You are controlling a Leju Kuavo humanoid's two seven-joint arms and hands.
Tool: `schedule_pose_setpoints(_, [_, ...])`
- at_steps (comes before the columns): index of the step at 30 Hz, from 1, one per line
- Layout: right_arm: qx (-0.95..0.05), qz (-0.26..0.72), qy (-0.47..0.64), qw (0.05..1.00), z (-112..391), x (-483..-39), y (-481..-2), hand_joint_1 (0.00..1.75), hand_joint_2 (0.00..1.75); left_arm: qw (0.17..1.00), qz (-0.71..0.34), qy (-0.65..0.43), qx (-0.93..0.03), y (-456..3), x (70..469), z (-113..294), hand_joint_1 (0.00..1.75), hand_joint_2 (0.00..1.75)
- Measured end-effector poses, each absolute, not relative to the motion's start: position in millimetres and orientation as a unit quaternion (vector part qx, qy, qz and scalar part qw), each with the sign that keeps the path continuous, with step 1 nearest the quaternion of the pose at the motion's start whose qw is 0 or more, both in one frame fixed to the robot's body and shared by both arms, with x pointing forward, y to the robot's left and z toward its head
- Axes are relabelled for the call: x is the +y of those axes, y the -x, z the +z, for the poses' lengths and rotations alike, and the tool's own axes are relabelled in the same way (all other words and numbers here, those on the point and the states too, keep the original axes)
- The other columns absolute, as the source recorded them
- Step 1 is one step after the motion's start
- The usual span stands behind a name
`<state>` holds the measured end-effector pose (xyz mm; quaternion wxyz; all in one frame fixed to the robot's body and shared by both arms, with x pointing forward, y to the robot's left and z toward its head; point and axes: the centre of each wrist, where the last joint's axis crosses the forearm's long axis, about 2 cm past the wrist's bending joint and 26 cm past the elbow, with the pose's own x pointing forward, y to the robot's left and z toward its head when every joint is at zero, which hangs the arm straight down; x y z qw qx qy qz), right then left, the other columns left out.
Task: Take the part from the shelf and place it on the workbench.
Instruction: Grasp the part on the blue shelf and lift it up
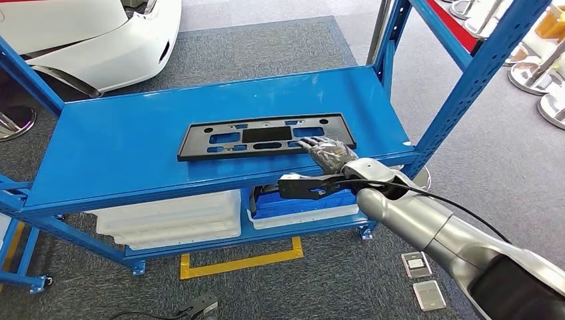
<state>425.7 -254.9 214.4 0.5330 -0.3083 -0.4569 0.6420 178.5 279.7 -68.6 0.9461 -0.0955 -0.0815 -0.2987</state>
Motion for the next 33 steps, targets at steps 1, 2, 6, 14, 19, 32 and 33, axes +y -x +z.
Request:
schedule_pose_setpoints(1, [-0.457,0.642,0.308,0.533,214.5,-254.8,-425.7,0.0,0.0,0.946,-0.299,0.096,-0.082,-178.7,279.7,-68.5,0.0,0.0])
schedule_pose_setpoints(2, [-0.457,0.642,0.308,0.533,214.5,-254.8,-425.7,0.0,0.0,0.946,-0.299,0.096,-0.082,-178.5,279.6,-68.6,0.0,0.0])
schedule_pose_setpoints(6, [-0.457,0.643,0.307,0.533,213.9,-254.7,-425.3,0.0,0.0,0.946,-0.298,0.096,-0.08,-176.5,279.6,-69.3,0.0,0.0])
schedule_pose_setpoints(14, [-0.458,0.642,0.308,0.532,214.9,-254.8,-425.6,0.0,0.0,0.946,-0.299,0.096,-0.08,-177.1,279.6,-69.0,0.0,0.0])
schedule_pose_setpoints(19, [-0.456,0.643,0.308,0.533,213.5,-256.2,-425.1,0.0,0.0,0.946,-0.299,0.096,-0.081,-178.0,279.3,-68.6,0.0,0.0])
schedule_pose_setpoints(32, [-0.458,0.642,0.315,0.528,218.3,-257.1,-427.5,0.0,0.0,0.946,-0.298,0.098,-0.085,-177.7,279.2,-68.7,0.0,0.0])
schedule_pose_setpoints(33, [-0.458,0.643,0.315,0.528,218.4,-256.9,-427.5,0.0,0.0,0.946,-0.298,0.098,-0.085,-177.6,279.2,-68.7,0.0,0.0])
